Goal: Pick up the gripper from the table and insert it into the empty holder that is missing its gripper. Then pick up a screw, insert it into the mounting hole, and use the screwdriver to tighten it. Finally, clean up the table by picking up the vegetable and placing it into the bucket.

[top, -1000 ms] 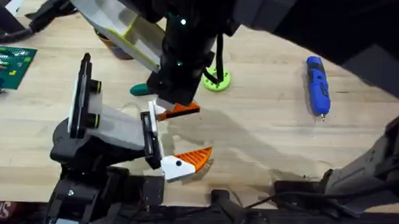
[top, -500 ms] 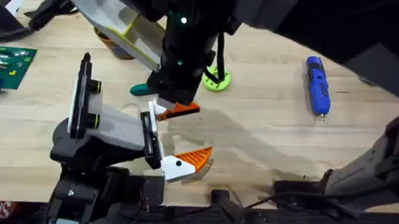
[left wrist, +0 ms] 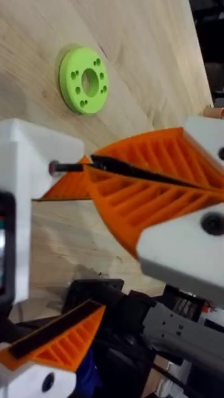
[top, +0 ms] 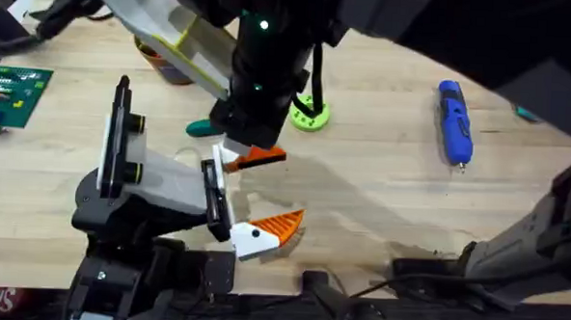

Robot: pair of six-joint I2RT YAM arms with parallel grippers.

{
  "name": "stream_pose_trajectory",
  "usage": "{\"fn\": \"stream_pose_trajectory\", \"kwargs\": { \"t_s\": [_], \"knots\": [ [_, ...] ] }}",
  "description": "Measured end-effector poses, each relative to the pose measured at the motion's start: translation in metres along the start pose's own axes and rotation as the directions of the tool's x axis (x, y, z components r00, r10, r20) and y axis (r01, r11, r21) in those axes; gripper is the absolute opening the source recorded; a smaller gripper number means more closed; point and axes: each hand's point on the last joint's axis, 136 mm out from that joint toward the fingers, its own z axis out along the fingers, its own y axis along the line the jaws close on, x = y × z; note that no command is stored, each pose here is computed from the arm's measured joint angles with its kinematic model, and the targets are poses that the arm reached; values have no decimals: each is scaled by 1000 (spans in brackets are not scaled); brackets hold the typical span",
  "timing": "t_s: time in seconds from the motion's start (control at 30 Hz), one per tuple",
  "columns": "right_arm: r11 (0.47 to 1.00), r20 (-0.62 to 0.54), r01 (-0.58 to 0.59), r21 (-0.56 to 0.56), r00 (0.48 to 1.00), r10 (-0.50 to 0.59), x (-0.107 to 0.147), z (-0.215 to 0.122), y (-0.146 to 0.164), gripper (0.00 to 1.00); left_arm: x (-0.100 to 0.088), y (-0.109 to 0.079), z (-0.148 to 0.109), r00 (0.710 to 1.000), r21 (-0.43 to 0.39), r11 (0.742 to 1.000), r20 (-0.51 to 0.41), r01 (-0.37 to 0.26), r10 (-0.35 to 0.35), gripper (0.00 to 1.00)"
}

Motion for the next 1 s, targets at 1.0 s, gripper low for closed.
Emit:
{"fn": "stream_pose_trajectory", "kwargs": {
  "t_s": [1.0],
  "knots": [
    [1000, -33, -5, -7, 999, 4, 5, 6, 0, 4, 0, 0, 0, 1000, 0, 1000, 0, 0, 0, 986]
  ]
}}
